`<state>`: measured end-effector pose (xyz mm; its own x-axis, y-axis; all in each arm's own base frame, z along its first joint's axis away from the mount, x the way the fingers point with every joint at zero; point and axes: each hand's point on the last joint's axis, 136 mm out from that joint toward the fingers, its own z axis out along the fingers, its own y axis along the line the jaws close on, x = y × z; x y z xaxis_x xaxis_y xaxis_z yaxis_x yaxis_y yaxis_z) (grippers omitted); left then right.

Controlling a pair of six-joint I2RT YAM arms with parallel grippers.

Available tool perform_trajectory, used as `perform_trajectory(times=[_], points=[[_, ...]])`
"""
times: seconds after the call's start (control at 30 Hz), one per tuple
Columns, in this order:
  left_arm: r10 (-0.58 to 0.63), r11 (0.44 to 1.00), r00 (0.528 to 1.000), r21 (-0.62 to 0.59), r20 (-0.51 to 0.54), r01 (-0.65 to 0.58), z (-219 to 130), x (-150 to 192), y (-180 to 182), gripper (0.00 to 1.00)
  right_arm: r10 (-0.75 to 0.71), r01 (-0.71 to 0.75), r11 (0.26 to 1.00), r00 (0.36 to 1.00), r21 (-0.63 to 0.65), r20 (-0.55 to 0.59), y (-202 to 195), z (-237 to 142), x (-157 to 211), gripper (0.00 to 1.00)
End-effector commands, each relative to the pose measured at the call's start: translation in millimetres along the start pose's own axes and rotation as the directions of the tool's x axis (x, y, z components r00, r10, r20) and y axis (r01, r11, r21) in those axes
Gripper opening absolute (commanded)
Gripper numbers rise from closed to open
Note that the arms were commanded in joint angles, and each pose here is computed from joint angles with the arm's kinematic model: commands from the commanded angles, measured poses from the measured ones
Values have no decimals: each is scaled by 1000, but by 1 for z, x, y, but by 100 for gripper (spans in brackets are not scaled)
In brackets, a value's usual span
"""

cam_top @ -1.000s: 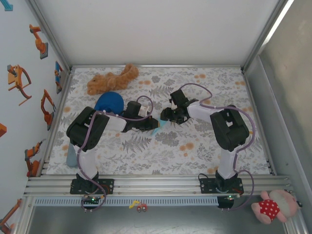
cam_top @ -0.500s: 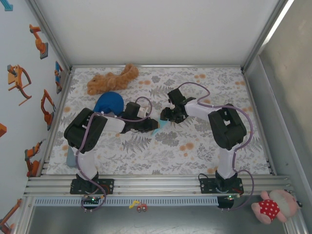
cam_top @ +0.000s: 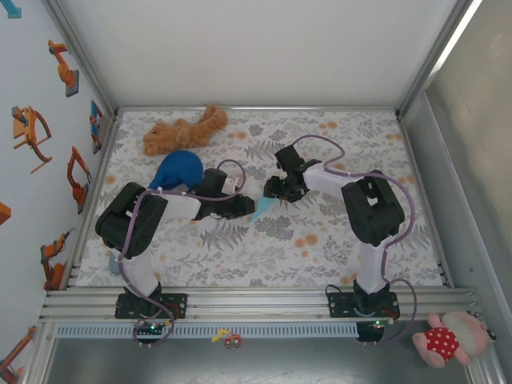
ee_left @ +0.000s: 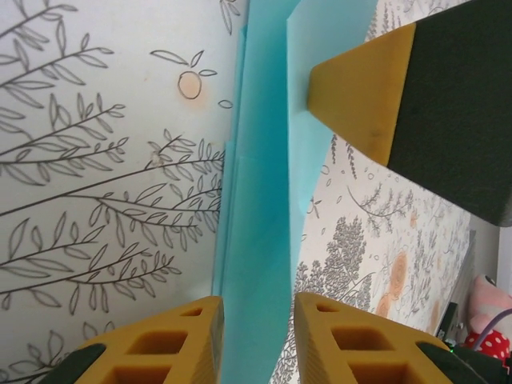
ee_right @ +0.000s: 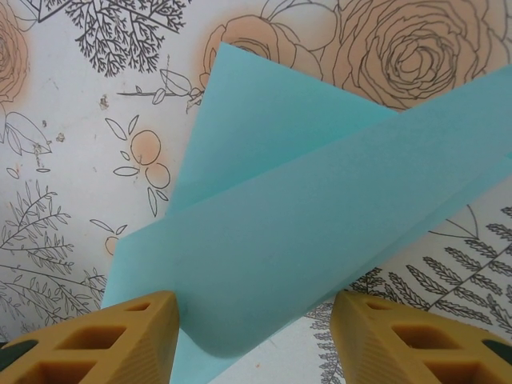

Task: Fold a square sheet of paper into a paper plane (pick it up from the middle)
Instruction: Fold the wing for the fifth time at the center of the table.

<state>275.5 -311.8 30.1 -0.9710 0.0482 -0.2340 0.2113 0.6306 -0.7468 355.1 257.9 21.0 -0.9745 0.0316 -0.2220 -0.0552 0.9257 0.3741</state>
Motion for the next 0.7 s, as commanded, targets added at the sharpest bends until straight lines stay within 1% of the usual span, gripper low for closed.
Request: perform_trajectory(times=[0.0, 0.17, 0.33, 0.57, 0.67], points=[[10, 1000, 1000, -18, -18, -10, 0, 5, 5, 31, 52, -39, 987, 995, 154, -80, -44, 32, 26, 54], [18, 1000, 1000, -16, -21, -19, 1, 6, 3, 34, 56, -43, 987, 995, 158, -84, -44, 33, 27, 54], [27, 999, 999, -43, -44, -29, 4, 10, 6, 37, 63, -47, 985, 994, 166, -92, -46, 35, 29, 54], [24, 993, 997, -111, -70, -31, 8, 15, 15, 37, 75, -56, 983, 992, 175, -101, -48, 37, 31, 53], [12, 986, 996, -165, -85, -26, 9, 18, 24, 34, 80, -59, 980, 991, 187, -107, -51, 38, 33, 53]])
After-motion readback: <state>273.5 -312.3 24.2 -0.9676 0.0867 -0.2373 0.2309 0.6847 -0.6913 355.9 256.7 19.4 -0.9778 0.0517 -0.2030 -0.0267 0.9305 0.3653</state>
